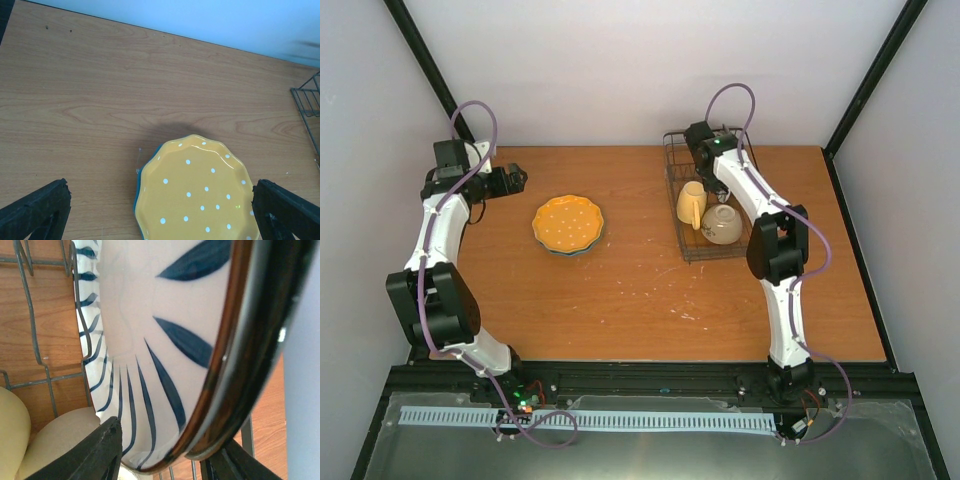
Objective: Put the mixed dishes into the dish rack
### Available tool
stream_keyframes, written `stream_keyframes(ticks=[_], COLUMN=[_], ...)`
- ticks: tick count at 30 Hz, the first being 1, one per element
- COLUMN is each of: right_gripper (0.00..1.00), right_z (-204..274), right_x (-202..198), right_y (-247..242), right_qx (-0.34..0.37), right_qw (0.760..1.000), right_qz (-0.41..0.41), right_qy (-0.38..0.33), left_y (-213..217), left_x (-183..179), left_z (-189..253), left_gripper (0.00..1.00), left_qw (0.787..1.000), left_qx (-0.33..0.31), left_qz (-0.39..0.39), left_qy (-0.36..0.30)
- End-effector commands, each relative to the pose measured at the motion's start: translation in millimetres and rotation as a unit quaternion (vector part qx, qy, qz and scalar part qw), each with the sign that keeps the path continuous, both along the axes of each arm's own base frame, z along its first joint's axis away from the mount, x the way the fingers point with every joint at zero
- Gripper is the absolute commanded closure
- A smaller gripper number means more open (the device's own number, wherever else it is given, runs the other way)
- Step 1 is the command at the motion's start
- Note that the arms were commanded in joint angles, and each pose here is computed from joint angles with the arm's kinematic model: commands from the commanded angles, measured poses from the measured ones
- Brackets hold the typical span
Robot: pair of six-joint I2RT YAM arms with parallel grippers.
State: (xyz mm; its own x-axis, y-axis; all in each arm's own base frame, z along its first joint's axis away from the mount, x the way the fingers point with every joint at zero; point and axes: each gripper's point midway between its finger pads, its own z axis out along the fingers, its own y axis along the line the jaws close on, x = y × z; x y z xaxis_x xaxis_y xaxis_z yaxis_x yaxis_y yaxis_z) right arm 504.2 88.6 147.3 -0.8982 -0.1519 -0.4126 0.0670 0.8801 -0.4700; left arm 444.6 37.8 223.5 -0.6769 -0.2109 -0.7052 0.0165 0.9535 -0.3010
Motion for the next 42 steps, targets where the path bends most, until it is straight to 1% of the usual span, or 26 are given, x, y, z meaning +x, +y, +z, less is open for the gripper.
stream_keyframes(ticks=[1, 6, 10, 12, 13, 16, 18, 21, 23, 27, 29, 31, 33, 35, 37, 42], right_gripper=[0.57, 0.52, 0.51, 0.50, 0.49, 0.45, 0.43, 0.41, 0.40, 0.39, 0.39, 0.39, 0.39, 0.39, 0.39, 0.39], right_z=[44.0, 99.1, 148.3, 173.6, 192.6, 227.6, 245.8, 262.5, 263.8, 251.4, 245.8, 239.4, 234.4, 231.2, 228.2, 228.3], right_x=[11.3, 11.8, 6.8, 2.3, -3.8, -17.3, -26.4, -40.0, -46.1, -53.2, -54.8, -55.7, -55.6, -54.6, -53.6, -53.3], right_y=[2.2, -1.2, -4.3, -6.3, -8.7, -12.9, -16.8, -24.3, -27.8, -29.3, -26.5, -22.5, -18.0, -12.7, -7.9, -2.5], right_qx=[0.016, 0.030, 0.053, 0.068, 0.079, 0.100, 0.107, 0.106, 0.105, 0.110, 0.121, 0.132, 0.144, 0.156, 0.166, 0.176], right_qw=[0.997, 0.987, 0.971, 0.960, 0.951, 0.928, 0.915, 0.902, 0.898, 0.904, 0.906, 0.908, 0.909, 0.909, 0.909, 0.909], right_qz=[-0.004, -0.005, -0.006, -0.007, -0.007, -0.001, 0.004, 0.003, 0.002, 0.002, 0.006, 0.012, 0.019, 0.030, 0.037, 0.050], right_qy=[-0.077, -0.160, -0.232, -0.272, -0.298, -0.358, -0.389, -0.419, -0.427, -0.413, -0.406, -0.397, -0.391, -0.385, -0.379, -0.375], left_y=[2.2, 1.7, 0.0, -0.5, 0.6, 5.3, 6.6, 7.0, 3.4, -8.6, -10.9, -10.6, -9.2, -6.5, -2.8, -1.9], left_x=[5.5, 5.5, 6.2, 5.7, 5.4, 1.8, -2.3, -9.5, -14.8, -26.3, -32.3, -36.8, -40.5, -42.7, -42.6, -37.7], left_z=[16.6, 16.9, 17.0, 13.5, 11.7, 4.9, 0.4, -17.5, -40.8, -76.7, -89.8, -101.6, -111.8, -120.9, -126.0, -136.7], left_gripper=[0.00, 0.00, 0.00, 0.00, 0.00, 0.00, 0.00, 0.00, 0.01, 0.07, 0.14, 0.27, 0.32, 0.31, 0.27, 0.26], left_qw=[1.000, 1.000, 1.000, 0.999, 0.998, 0.994, 0.991, 0.987, 0.983, 0.971, 0.967, 0.965, 0.964, 0.963, 0.965, 0.965], left_qx=[0.006, 0.000, -0.020, -0.043, -0.055, -0.105, -0.136, -0.158, -0.174, -0.210, -0.218, -0.214, -0.208, -0.196, -0.184, -0.175], left_qz=[-0.003, 0.002, 0.006, 0.008, 0.011, 0.017, 0.012, 0.004, -0.003, -0.017, -0.016, -0.013, -0.011, -0.006, -0.003, -0.004], left_qy=[-0.021, -0.022, -0.022, -0.017, -0.014, -0.005, 0.000, 0.024, 0.059, 0.112, 0.132, 0.152, 0.168, 0.183, 0.187, 0.195])
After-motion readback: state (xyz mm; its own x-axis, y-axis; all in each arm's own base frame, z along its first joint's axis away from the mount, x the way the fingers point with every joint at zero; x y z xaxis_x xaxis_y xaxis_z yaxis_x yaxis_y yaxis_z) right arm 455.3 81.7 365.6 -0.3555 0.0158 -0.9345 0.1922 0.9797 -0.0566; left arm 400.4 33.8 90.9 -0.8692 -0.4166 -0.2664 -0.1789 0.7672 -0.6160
